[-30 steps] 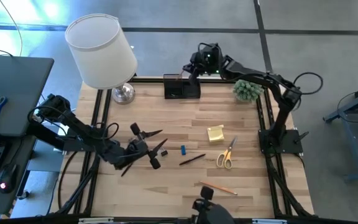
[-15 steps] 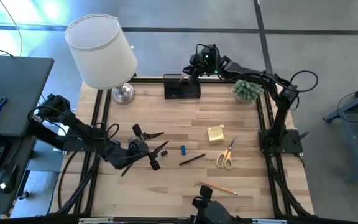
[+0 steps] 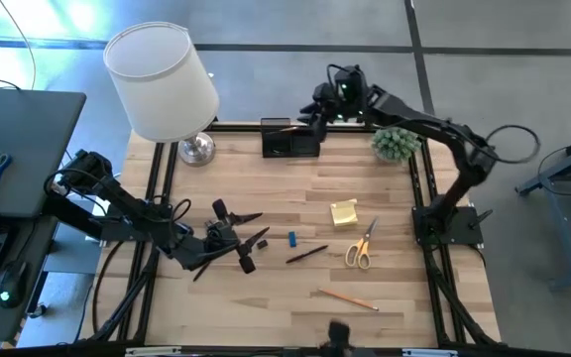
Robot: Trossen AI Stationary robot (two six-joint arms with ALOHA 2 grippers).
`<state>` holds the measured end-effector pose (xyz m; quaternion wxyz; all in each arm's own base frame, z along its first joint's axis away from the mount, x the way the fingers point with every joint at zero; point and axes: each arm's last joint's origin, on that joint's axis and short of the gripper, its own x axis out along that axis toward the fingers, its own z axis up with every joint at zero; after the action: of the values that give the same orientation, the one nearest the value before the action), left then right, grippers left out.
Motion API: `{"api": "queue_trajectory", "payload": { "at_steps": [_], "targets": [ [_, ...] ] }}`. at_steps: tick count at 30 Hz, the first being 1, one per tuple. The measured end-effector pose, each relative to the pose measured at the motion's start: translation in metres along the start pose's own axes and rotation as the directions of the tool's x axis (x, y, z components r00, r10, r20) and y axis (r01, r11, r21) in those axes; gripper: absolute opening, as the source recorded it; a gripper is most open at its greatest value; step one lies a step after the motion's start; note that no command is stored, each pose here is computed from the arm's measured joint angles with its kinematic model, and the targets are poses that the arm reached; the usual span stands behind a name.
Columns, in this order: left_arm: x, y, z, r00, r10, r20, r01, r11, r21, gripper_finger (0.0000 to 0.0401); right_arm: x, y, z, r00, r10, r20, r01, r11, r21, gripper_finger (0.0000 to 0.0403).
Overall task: Pick and place office supplies into organizer
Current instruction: Put the left black pen into the black desk organizer
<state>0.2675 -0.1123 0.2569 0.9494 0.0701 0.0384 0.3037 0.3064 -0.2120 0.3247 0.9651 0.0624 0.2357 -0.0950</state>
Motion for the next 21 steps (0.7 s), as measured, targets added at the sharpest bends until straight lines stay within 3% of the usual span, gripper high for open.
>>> {"api": "queue_trajectory", "payload": {
  "at_steps": [4, 7, 10, 15, 21],
  "targets": [
    [-0.001, -0.001, 0.0, 1.0, -0.002, -0.002, 0.002, 1.0, -0.01, 0.0165, -0.017, 0.04, -0.002, 0.987, 0.098, -0.129, -0.103, 0.994, -0.036, 0.0133],
    [-0.001, -0.001, -0.004, 1.0, 0.005, -0.022, -0.005, 1.0, -0.029, 0.0165, -0.015, 0.078, -0.012, 0.947, 0.162, -0.276, -0.186, 0.98, -0.065, 0.0133],
    [-0.001, 0.0, -0.008, 0.999, 0.033, -0.044, -0.034, 0.999, -0.042, 0.0165, -0.008, 0.117, -0.025, 0.909, 0.16, -0.385, -0.227, 0.965, -0.134, 0.0133],
    [-0.012, -0.005, -0.016, 0.997, 0.011, -0.08, -0.017, 0.996, -0.084, 0.0165, 0.011, 0.161, -0.06, 0.911, 0.212, -0.355, -0.291, 0.938, -0.188, 0.0133],
    [-0.029, -0.01, -0.033, 0.986, -0.045, -0.163, 0.017, 0.986, -0.166, 0.0165, 0.018, 0.197, -0.112, 0.966, 0.189, -0.177, -0.225, 0.95, -0.215, 0.0133]
  ]
}}
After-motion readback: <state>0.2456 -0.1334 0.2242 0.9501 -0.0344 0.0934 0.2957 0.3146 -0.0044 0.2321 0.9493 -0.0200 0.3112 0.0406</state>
